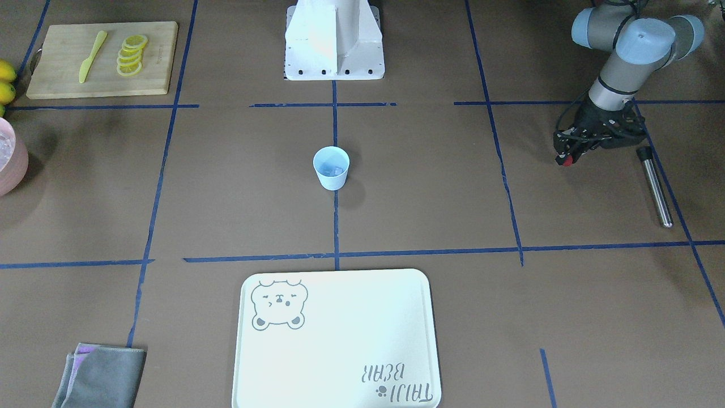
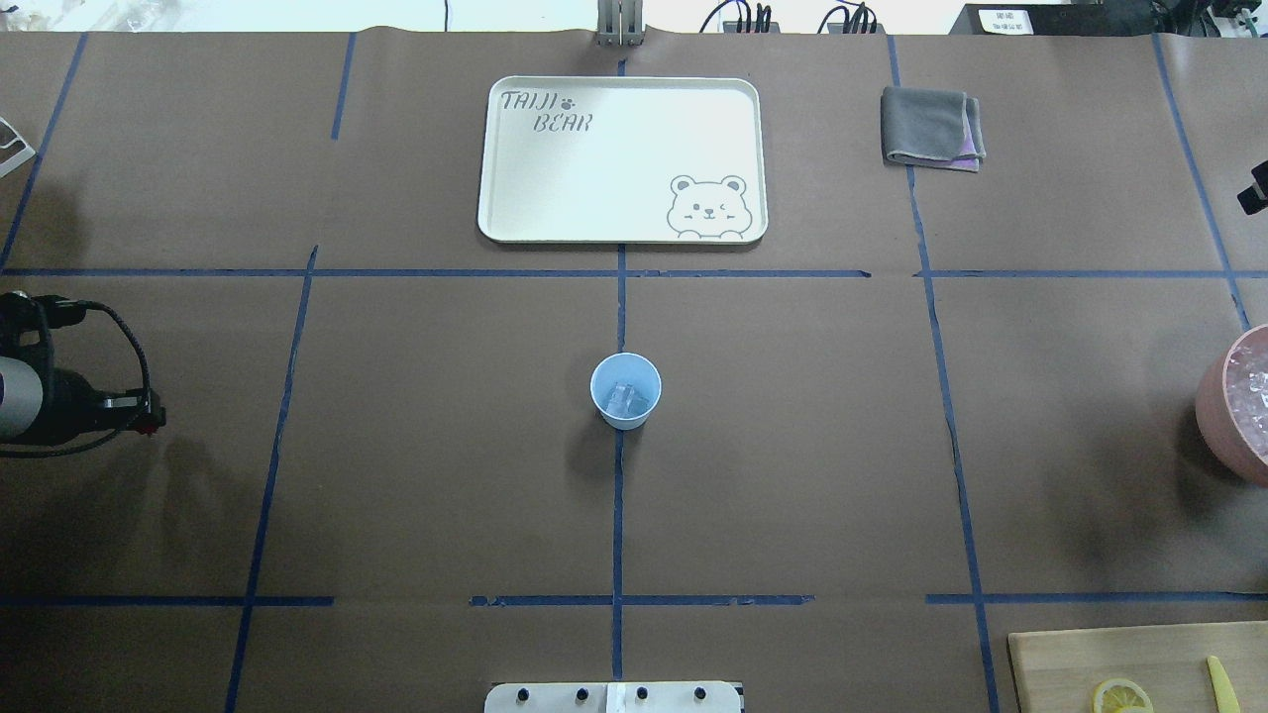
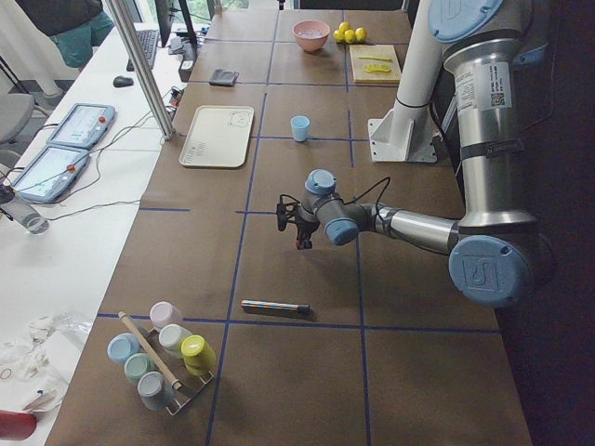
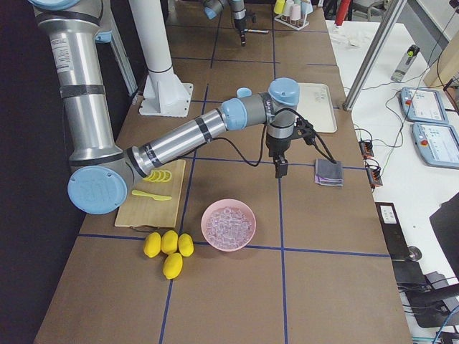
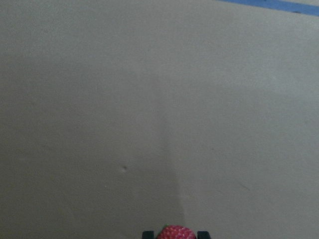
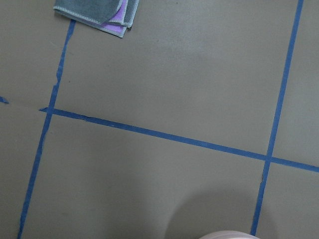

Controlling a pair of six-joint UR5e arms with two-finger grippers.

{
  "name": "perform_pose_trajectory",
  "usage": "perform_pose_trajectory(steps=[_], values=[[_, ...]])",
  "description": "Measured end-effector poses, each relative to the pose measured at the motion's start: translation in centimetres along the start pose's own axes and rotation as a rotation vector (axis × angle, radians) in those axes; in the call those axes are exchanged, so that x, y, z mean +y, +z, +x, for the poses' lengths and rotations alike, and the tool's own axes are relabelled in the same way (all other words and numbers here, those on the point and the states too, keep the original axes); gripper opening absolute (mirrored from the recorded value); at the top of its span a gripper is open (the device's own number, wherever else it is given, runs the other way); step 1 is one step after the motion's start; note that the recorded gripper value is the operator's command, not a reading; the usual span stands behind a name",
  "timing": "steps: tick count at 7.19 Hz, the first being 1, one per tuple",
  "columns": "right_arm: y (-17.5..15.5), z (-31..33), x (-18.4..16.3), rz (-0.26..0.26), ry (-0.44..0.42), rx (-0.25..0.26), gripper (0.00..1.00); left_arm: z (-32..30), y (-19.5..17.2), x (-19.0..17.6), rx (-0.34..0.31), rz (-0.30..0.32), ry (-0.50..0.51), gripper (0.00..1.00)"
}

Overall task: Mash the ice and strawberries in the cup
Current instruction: 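Reach the left gripper down and grasp the red strawberry, then carry the strawberry with the left gripper over the cup and release it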

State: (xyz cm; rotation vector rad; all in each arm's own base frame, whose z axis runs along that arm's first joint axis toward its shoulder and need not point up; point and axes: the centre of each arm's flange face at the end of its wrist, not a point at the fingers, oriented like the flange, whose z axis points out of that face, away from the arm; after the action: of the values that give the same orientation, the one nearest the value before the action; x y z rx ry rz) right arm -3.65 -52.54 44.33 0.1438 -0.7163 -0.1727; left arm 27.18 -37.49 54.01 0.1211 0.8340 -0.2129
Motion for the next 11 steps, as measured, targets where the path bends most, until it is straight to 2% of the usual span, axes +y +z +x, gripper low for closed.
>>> perform_pose_trajectory(steps=[2,4,5,7,9,11], values=[[0.3,0.3,0.3,-0.006,0.003,0.001,1.0,5.0,-3.1,-0.4,0.018,-0.039,-0.003,0.01],[0.6,0.9,0.8,-0.014,0.013,0.003,1.0,17.4,-7.5,-3.0,0.003,-0.055,-0.023,0.01],[0.6,1.1,0.9,-0.014,0.018,0.003,1.0,24.3,-9.4,-2.8,0.007,-0.075,-0.045,0.01],[0.5,1.2,1.0,-0.013,0.021,-0.001,1.0,36.2,-9.1,0.3,0.033,-0.116,-0.107,0.01],[0.5,1.4,1.3,-0.015,0.028,-0.012,1.0,46.1,-7.2,1.9,0.037,-0.122,-0.135,0.01],[0.6,1.5,1.4,-0.017,0.031,-0.014,1.0,50.0,-7.1,2.2,0.057,-0.124,-0.134,0.01]])
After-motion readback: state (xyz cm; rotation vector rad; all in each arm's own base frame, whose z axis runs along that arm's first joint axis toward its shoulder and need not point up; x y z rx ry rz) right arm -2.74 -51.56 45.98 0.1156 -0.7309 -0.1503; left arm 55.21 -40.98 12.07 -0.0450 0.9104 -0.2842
